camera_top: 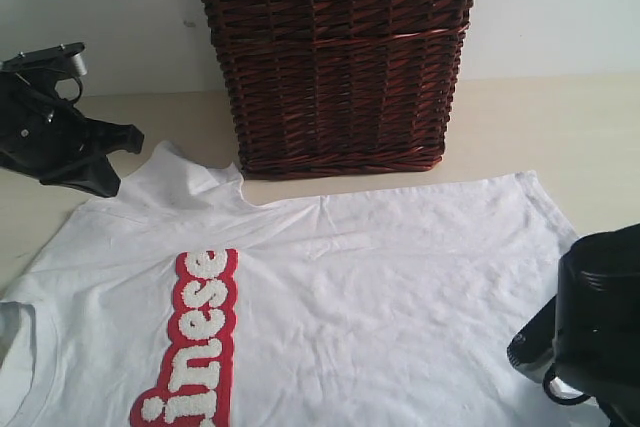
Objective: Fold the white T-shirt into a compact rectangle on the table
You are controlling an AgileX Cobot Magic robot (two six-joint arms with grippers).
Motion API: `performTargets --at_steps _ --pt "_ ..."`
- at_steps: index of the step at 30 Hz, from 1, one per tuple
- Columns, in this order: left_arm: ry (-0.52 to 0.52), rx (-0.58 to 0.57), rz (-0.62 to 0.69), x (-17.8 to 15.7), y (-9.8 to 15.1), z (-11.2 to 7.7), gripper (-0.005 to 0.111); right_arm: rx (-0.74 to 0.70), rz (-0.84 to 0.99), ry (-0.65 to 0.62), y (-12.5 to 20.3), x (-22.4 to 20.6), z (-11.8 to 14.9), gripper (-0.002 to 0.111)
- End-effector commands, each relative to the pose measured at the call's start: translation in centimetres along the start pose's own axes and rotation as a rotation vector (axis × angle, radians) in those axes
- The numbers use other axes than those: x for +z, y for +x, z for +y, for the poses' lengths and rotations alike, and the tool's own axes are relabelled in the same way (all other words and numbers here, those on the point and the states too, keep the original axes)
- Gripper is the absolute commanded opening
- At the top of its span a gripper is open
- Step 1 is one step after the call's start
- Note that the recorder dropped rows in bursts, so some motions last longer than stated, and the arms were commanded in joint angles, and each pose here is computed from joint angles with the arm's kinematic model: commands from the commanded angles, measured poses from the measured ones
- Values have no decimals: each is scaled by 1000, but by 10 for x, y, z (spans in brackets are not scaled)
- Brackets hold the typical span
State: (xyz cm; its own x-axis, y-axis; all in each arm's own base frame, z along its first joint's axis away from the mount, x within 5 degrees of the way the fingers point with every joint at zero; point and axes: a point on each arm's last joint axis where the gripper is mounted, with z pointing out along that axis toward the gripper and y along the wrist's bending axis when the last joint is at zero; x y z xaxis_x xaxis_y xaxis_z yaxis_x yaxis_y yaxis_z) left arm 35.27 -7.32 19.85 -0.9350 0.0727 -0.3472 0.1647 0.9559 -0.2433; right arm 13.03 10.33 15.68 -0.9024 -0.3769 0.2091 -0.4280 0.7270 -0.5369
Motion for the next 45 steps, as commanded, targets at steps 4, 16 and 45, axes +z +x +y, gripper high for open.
performTargets --at_steps 4,16,45 --pt "15 24 9 1 2 -10 0 57 28 -115 11 -6 -5 0" --pt "21 34 18 1 3 -14 0 223 -222 -63 18 -22 -41 0" --pt "26 60 31 2 4 -17 0 167 -56 -260 23 -8 -64 47"
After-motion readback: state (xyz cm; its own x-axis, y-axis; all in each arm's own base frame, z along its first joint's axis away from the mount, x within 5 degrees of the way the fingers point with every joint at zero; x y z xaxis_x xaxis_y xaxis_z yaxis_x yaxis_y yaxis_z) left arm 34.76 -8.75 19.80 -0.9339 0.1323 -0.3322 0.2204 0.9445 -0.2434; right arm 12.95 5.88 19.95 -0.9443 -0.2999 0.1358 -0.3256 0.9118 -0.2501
